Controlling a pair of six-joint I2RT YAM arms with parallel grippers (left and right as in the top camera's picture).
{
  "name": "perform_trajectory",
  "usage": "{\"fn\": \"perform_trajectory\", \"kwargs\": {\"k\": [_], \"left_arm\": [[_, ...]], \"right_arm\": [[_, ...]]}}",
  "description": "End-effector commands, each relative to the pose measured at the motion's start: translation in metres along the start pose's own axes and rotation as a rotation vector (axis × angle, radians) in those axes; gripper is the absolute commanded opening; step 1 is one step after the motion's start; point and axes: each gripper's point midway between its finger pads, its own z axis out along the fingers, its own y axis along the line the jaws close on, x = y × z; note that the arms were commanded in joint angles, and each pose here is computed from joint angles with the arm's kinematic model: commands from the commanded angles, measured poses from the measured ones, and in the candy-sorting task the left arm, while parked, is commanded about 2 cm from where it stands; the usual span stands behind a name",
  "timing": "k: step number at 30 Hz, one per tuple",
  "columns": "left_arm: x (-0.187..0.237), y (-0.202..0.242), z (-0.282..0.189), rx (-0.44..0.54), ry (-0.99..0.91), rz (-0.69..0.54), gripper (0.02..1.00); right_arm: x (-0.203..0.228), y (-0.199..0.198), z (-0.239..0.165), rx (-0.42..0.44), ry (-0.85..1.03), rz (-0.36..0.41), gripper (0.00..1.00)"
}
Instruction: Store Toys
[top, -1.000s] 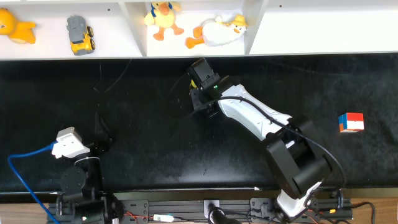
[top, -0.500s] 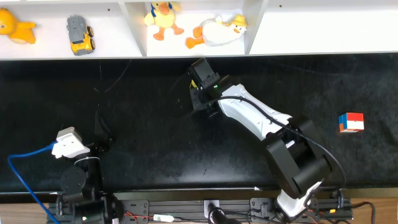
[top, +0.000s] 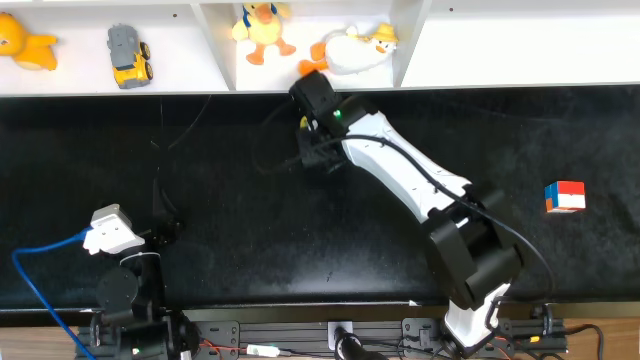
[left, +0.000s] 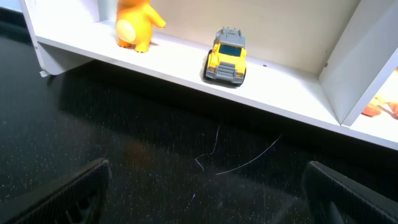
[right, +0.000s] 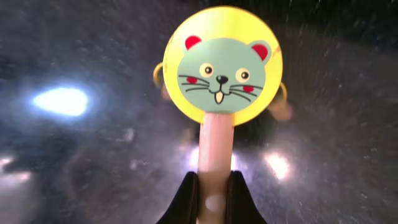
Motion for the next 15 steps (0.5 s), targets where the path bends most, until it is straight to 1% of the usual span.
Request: {"fn": "perform_trajectory", "kwargs": {"k": [1, 6, 11, 12, 15], "left_arm": [[0.001, -0.003, 0.000, 0.015, -0.004, 0.023, 0.998], [0.000, -0.003, 0.000, 0.015, -0.004, 0.023, 0.998], [0.001, -0.003, 0.000, 0.015, -0.004, 0.023, 0.998], [0.000, -0.003, 0.000, 0.015, -0.004, 0.023, 0.998], [0.000, -0.003, 0.000, 0.015, -0.004, 0.023, 0.998]], "right_arm": [[-0.016, 0.016, -0.029, -0.025, -0.042, -0.039, 0.045], [-0.014, 0.023, -0.059, -0.038, -0.062, -0.051, 0.047], [-0.001, 0.032, -0.102, -0.061, -0.098, -0.069, 0.045], [0.002, 0.031, -0.112, -0.057, -0.104, -0.063, 0.045], [0.017, 0.014, -0.134, 0.011, -0.104, -0.005, 0.045]]}}
